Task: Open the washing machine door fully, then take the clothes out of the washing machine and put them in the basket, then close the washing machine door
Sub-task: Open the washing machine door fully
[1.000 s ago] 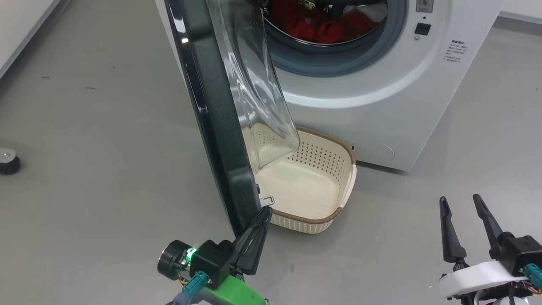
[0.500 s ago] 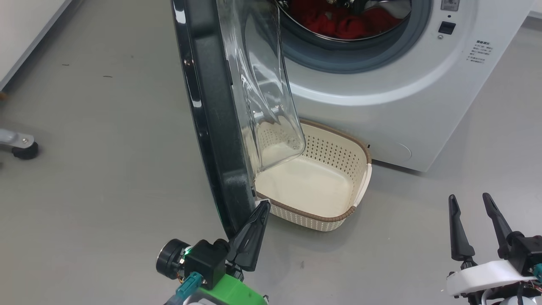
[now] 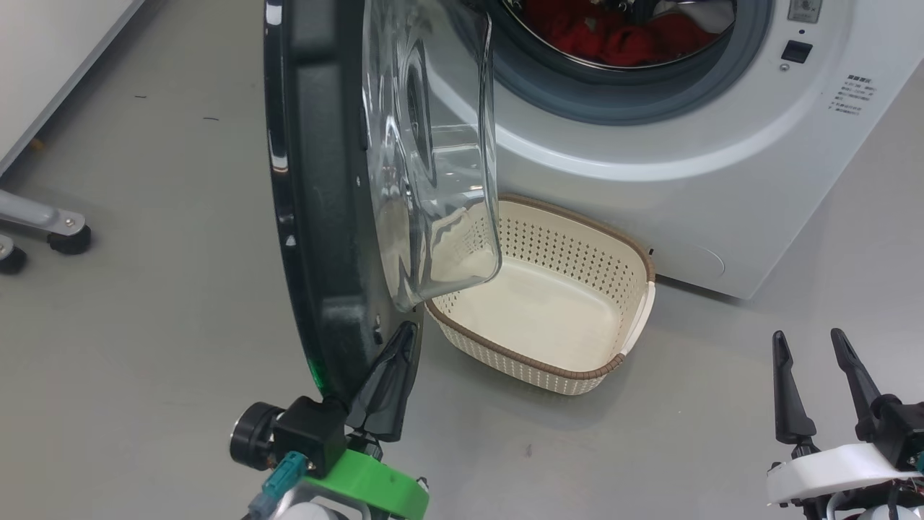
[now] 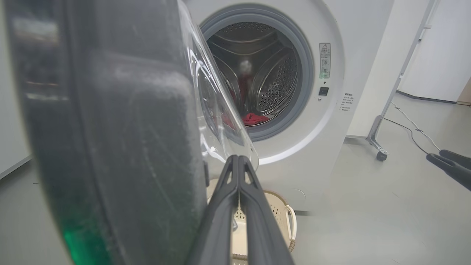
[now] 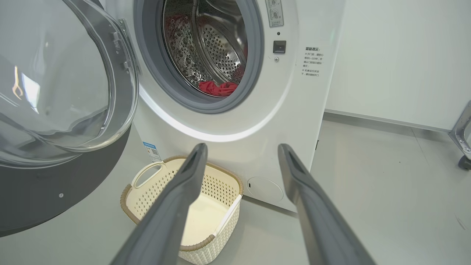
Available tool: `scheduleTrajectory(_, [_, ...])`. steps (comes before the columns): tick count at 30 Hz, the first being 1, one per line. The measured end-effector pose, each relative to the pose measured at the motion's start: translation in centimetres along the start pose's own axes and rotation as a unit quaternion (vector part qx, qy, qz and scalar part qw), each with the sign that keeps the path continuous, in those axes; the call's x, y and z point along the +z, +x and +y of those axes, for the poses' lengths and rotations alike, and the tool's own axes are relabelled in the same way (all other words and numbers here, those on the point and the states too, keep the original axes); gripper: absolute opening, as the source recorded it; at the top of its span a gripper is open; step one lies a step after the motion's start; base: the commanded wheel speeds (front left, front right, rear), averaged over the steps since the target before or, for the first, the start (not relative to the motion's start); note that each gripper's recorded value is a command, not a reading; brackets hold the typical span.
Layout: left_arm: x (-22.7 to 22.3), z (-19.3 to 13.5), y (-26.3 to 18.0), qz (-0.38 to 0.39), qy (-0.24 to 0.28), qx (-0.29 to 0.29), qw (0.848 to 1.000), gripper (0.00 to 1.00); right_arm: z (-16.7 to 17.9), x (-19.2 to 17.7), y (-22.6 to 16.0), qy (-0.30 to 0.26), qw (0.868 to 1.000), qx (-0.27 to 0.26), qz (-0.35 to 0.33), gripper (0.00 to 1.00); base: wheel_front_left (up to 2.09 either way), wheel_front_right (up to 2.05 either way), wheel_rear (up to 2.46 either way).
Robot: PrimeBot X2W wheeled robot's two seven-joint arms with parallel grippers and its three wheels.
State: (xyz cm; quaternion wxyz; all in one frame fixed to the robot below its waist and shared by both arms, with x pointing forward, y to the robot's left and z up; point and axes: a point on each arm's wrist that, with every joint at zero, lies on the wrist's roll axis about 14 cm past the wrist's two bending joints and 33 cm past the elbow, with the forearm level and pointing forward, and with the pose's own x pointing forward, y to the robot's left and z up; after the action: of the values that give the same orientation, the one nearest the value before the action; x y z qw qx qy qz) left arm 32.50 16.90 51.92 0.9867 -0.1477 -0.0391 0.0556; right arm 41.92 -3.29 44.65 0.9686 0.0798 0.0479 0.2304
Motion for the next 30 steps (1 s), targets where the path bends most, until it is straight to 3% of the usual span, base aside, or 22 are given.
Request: scheduleTrajectory(30, [2.4, 11.5, -0.9, -0.033, 0.024, 0.176, 0.984, 0.0, -0.6, -0.9, -0.5, 0.004, 1.0, -0.006, 0.012, 1.0, 0.0, 0.0, 0.0])
